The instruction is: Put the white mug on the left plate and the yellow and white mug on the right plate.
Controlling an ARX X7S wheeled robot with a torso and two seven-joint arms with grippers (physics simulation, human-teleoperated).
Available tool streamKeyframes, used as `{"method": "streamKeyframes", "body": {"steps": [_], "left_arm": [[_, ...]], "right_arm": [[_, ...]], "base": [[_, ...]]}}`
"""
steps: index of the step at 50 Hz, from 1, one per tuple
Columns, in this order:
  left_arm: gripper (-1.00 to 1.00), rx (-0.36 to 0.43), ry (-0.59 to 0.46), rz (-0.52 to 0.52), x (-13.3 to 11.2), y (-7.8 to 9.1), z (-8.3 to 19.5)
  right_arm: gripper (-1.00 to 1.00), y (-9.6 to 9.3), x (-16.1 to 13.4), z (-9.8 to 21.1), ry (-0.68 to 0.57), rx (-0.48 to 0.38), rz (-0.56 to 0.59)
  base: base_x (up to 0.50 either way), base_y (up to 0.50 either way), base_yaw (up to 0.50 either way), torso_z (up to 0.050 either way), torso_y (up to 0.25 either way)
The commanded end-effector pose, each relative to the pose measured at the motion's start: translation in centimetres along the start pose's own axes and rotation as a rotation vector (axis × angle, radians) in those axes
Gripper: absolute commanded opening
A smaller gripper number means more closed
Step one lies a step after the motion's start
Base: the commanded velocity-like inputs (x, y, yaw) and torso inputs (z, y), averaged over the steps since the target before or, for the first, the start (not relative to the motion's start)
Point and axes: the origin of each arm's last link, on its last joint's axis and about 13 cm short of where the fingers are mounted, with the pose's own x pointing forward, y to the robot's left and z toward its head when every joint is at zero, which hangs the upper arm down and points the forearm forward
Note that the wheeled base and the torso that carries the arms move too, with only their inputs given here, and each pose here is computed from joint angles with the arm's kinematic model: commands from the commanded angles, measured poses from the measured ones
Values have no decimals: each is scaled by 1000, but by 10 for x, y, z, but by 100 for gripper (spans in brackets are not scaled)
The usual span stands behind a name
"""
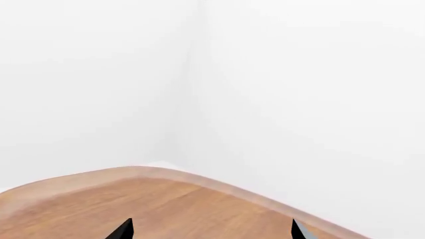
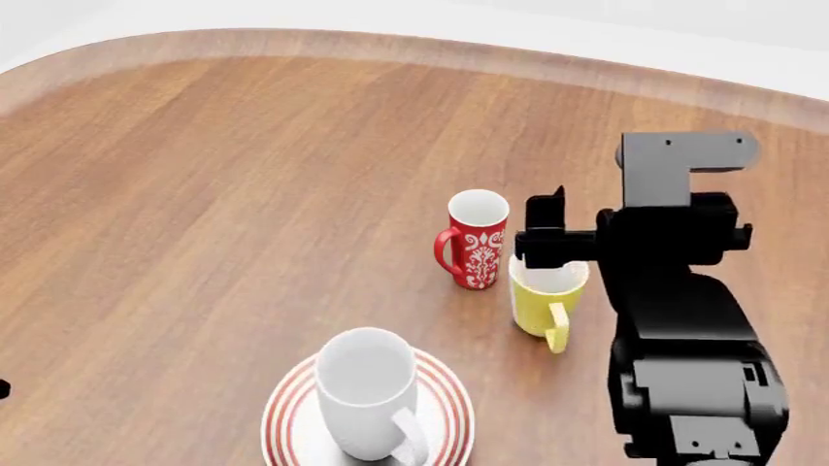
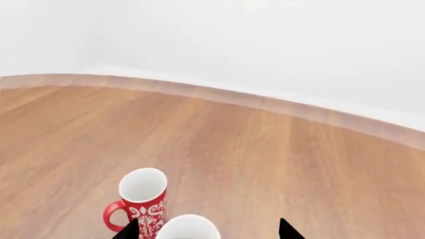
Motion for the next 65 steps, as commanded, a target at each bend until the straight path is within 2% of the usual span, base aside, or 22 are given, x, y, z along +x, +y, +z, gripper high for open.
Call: {"method": "streamKeyframes", "body": {"steps": [1, 8, 14, 19, 20, 22, 29, 32, 33, 36, 41, 48, 51, 53, 55, 65], "left_arm": [[100, -21, 3, -15, -2, 0, 1], [100, -58, -6, -60, -6, 0, 4], [100, -42, 5, -25, -6, 0, 3], [100, -51, -5, -45, -7, -1, 5], [100, -27, -12, -63, -8, -1, 5], [100, -44, -10, -64, -9, -2, 6], [100, -39, -2, -8, -4, 0, 3], [100, -29, 7, -50, -5, -1, 2], [100, -66, -1, -69, -7, -1, 4], [100, -54, -7, -65, -7, -1, 5], [100, -67, 6, -52, -7, -1, 5], [100, -45, -5, -28, -5, -1, 4], [100, -39, -6, -21, -4, 0, 4], [100, -37, -10, -26, -6, 0, 5], [100, -79, -22, -57, -8, 0, 7], [100, -80, -3, -53, -8, 0, 8]], "right_arm": [[100, 8, 10, 16, 70, -53, 43], [100, 11, 10, 19, 98, -40, 56], [100, 11, 9, 17, 113, -29, 56], [100, 9, 9, 17, 119, -18, 45], [100, 9, 9, 17, 119, -17, 44], [100, 9, 9, 17, 120, -14, 45], [100, 9, 9, 15, 121, -6, 43], [100, 10, 9, 15, 115, 5, 43], [100, 10, 9, 16, 116, 5, 45], [100, 9, 9, 21, 112, 8, 43], [100, 6, 10, 28, 87, 18, 40], [100, 6, 11, 30, 21, 14, 15], [100, 5, 13, 35, -51, 28, 18], [100, 6, 13, 36, -57, 25, 18], [100, 6, 13, 36, -57, 28, 23], [100, 7, 13, 37, -61, 32, 36]], "base": [[0, 0, 0, 0, 0], [0, 0, 0, 1, -145], [0, 0, 0, 6, -182], [0, 0, 0, 0, -26], [0, 0, 0, 2, -250], [0, 0, 0, 2, -250], [0, 0, 0, 3, -85], [0, 0, 0, 0, 0], [0, 0, 0, 0, 0], [0, 0, 0, 14, -250], [0, 0, 0, 13, -106], [0, 0, 0, 3, 0], [0, 0, 0, 0, 0], [0, 0, 0, 0, 0], [0, 0, 0, 4, -50], [0, 0, 0, 17, -185]]}}
